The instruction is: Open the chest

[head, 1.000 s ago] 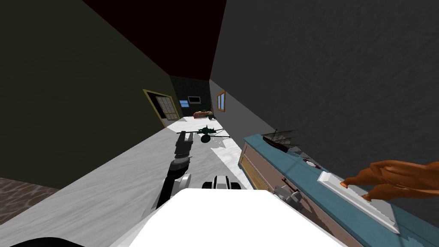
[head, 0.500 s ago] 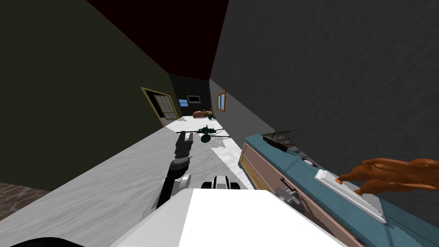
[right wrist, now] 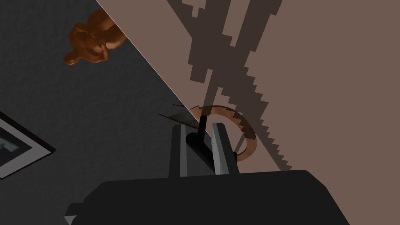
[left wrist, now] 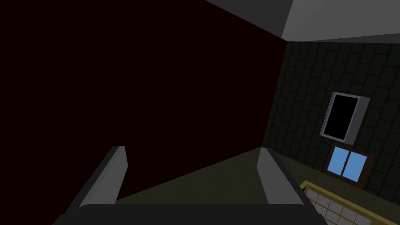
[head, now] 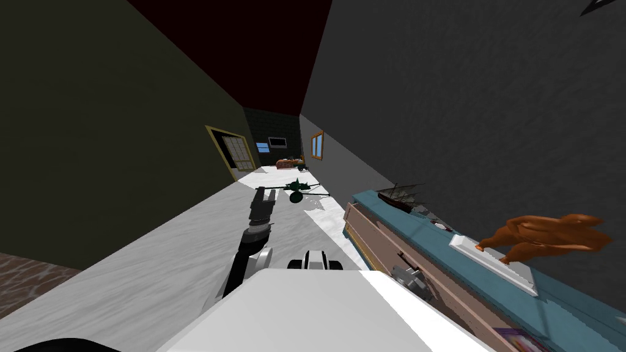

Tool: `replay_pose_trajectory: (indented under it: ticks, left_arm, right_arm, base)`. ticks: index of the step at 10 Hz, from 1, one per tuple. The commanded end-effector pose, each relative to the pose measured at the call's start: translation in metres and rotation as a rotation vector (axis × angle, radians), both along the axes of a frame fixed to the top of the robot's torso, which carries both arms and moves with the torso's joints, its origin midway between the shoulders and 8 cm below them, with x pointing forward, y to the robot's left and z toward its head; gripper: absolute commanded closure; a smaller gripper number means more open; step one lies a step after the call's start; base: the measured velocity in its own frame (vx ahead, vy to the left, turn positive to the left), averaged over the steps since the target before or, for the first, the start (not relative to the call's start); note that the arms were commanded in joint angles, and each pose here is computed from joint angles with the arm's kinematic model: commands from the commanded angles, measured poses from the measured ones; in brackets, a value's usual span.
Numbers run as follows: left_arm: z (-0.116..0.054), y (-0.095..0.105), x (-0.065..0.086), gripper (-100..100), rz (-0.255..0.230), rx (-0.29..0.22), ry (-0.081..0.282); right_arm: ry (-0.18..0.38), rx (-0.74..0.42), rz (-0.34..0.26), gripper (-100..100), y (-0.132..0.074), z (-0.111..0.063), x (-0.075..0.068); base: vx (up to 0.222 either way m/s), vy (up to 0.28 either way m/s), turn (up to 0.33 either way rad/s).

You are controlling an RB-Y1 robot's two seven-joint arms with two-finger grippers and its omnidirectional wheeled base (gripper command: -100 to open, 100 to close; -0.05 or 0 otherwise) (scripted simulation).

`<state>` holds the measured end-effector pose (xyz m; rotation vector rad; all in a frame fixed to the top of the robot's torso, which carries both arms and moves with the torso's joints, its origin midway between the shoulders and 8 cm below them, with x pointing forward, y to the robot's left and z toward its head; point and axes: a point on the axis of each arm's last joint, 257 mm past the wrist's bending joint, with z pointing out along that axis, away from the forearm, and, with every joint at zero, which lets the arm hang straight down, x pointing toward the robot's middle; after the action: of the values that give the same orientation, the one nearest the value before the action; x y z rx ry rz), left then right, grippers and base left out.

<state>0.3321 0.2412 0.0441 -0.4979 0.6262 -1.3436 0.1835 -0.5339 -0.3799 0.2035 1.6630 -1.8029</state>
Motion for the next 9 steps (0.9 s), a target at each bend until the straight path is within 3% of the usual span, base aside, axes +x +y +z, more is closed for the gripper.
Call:
replay_pose_trajectory:
  ticks: [1, 7, 8, 9]
  left_arm:
    - [0.000, 0.000, 0.000, 0, 0.000, 0.000, 0.000]
    - [0.000, 0.000, 0.000, 0, 0.000, 0.000, 0.000]
    - [0.000, 0.000, 0.000, 0, 0.000, 0.000, 0.000]
    - [0.000, 0.000, 0.000, 0, 0.000, 0.000, 0.000]
  right_arm:
    - [0.003, 0.002, 0.020, 100, 0.014, -0.005, -0.024]
    - [0.009, 0.012, 0.045, 100, 0.038, -0.007, -0.070]
    - [0.003, -0.011, 0.032, -100, 0.021, 0.003, -0.068]
    - [0.011, -0.017, 0.027, -100, 0.009, 0.007, -0.066]
  base:
    - [0.117, 0.025, -0.076]
    - [0.084, 0.036, -0.040]
    - [0.002, 0.064, -0.022]
    - [-0.028, 0.089, -0.014]
